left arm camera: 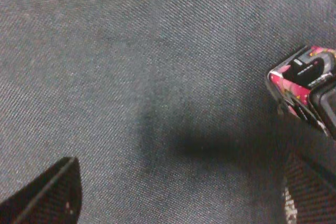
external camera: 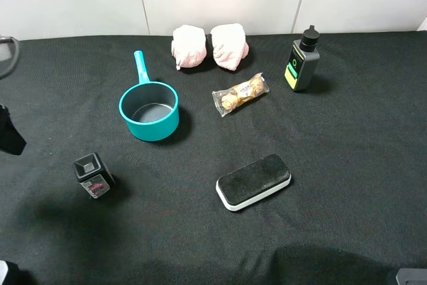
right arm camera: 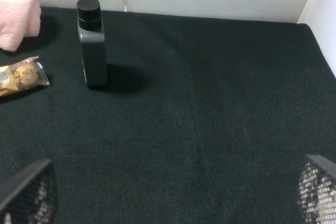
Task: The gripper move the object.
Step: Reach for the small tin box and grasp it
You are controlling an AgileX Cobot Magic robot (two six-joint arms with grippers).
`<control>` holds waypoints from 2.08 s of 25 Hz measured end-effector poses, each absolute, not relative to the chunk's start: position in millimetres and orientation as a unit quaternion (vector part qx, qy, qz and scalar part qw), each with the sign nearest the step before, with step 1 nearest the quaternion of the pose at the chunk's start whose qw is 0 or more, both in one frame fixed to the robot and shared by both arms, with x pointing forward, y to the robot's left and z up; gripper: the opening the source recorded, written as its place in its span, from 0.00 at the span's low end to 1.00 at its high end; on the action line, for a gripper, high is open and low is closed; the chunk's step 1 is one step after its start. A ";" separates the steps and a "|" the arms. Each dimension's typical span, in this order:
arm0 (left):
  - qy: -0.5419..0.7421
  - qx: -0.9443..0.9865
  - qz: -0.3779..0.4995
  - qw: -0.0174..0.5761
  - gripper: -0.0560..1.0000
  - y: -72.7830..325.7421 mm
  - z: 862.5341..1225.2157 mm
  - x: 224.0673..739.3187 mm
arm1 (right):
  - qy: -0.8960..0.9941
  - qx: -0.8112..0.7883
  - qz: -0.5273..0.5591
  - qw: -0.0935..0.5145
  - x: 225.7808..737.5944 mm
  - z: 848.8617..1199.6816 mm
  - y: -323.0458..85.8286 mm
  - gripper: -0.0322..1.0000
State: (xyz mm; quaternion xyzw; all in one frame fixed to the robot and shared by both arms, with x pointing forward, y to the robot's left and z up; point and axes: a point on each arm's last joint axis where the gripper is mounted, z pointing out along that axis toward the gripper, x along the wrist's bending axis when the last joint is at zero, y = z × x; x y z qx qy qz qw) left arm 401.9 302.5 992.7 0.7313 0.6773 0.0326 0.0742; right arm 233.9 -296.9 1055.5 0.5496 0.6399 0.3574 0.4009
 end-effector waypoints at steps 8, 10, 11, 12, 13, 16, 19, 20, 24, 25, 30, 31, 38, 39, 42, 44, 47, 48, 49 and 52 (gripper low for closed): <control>0.612 0.788 0.015 0.059 0.77 284.3 976.0 415.3 | 0.640 0.550 0.357 0.401 233.9 1055.5 -296.9 0.70; 0.593 0.803 0.015 0.059 0.77 279.4 975.2 417.4 | 0.640 0.550 0.357 0.401 233.9 1055.5 -296.9 0.70; 0.583 0.810 0.017 0.061 0.77 276.4 976.0 418.9 | 0.640 0.550 0.357 0.401 233.9 1055.5 -296.9 0.70; 0.571 0.818 0.020 0.064 0.77 273.0 977.0 419.9 | 0.640 0.550 0.357 0.401 233.9 1055.5 -296.9 0.70; 0.561 0.825 0.023 0.067 0.77 270.0 978.4 421.0 | 0.640 0.550 0.357 0.401 233.9 1055.5 -296.9 0.70; 0.531 0.844 0.029 0.073 0.77 260.2 982.0 422.8 | 0.640 0.550 0.357 0.401 233.9 1055.5 -296.9 0.70; 0.507 0.858 0.031 0.077 0.77 250.9 983.3 422.1 | 0.640 0.550 0.357 0.401 233.9 1055.5 -296.9 0.70; 0.500 0.862 0.032 0.078 0.77 248.8 983.6 421.8 | 0.640 0.550 0.357 0.401 233.9 1055.5 -296.9 0.70; 0.483 0.872 0.032 0.079 0.77 245.2 983.9 421.0 | 0.640 0.550 0.357 0.401 233.9 1055.5 -296.9 0.70; 0.481 0.873 0.033 0.078 0.77 245.3 983.9 421.1 | 0.640 0.550 0.357 0.401 233.9 1055.5 -296.9 0.70; 0.456 0.886 0.034 0.077 0.77 239.6 983.9 419.2 | 0.640 0.550 0.357 0.401 233.9 1055.5 -296.9 0.70; 0.448 0.890 0.033 0.077 0.77 236.6 983.9 418.2 | 0.640 0.550 0.357 0.401 233.9 1055.5 -296.9 0.70; 0.411 0.909 0.023 0.070 0.77 223.8 983.6 410.9 | 0.640 0.550 0.357 0.401 233.9 1055.5 -296.9 0.70; 0.404 0.912 0.019 0.067 0.77 221.7 983.5 409.2 | 0.640 0.550 0.357 0.401 233.9 1055.5 -296.9 0.70; 0.390 0.919 0.015 0.064 0.77 216.6 983.4 405.8 | 0.640 0.550 0.357 0.401 233.9 1055.5 -296.9 0.70; 0.384 0.921 0.014 0.063 0.77 214.9 983.3 404.6 | 0.640 0.550 0.357 0.401 233.9 1055.5 -296.9 0.70; 0.384 0.922 0.003 0.052 0.77 213.9 978.3 406.3 | 0.640 0.550 0.357 0.401 233.9 1055.5 -296.9 0.70; 0.385 0.922 -0.004 0.043 0.77 213.3 974.4 407.5 | 0.640 0.550 0.357 0.401 233.9 1055.5 -296.9 0.70; 0.386 0.922 -0.016 0.030 0.77 212.3 968.0 409.6 | 0.640 0.550 0.357 0.401 233.9 1055.5 -296.9 0.70; 0.387 0.921 -0.040 0.003 0.77 209.8 952.1 414.8 | 0.640 0.550 0.357 0.401 233.9 1055.5 -296.9 0.70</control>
